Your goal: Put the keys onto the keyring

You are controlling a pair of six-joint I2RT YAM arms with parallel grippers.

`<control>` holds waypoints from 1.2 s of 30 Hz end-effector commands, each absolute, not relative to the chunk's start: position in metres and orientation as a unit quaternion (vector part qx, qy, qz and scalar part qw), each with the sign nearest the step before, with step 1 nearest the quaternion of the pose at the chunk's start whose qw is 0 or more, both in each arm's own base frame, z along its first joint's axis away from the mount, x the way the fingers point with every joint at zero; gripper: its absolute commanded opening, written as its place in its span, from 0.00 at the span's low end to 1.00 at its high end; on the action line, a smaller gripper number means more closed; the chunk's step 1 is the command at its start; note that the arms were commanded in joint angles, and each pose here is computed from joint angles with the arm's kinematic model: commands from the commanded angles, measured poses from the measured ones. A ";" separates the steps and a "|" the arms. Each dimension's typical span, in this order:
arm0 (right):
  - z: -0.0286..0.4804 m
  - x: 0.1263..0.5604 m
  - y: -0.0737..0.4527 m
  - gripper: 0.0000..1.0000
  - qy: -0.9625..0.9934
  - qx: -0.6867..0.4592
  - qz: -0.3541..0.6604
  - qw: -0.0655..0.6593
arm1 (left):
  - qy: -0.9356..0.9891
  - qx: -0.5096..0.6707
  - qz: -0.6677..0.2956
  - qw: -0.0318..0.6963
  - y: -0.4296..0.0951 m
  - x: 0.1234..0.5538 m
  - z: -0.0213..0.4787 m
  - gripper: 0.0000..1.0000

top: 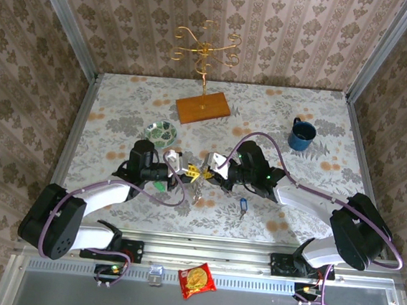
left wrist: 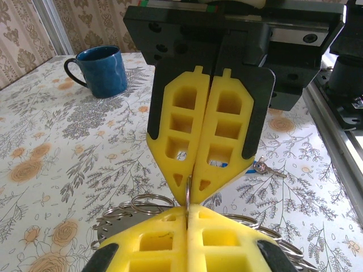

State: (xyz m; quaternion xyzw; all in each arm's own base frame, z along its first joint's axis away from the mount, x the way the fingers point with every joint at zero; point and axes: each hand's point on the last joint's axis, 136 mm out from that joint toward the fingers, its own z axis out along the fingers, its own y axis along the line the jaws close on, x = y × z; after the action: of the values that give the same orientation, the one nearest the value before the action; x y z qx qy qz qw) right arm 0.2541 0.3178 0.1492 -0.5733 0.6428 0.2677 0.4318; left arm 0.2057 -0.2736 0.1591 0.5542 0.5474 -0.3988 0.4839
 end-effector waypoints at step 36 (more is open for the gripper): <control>0.176 0.249 0.341 0.00 0.608 -0.571 0.331 0.441 | 0.530 0.553 -0.410 0.495 -0.284 0.210 0.168 0.12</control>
State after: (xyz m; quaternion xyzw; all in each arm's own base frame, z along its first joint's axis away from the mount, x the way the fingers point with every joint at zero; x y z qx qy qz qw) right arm 0.2540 0.3224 0.1499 -0.5614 0.6489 0.2936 0.4213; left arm 0.2081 -0.2771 0.1548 0.5509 0.5494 -0.4041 0.4810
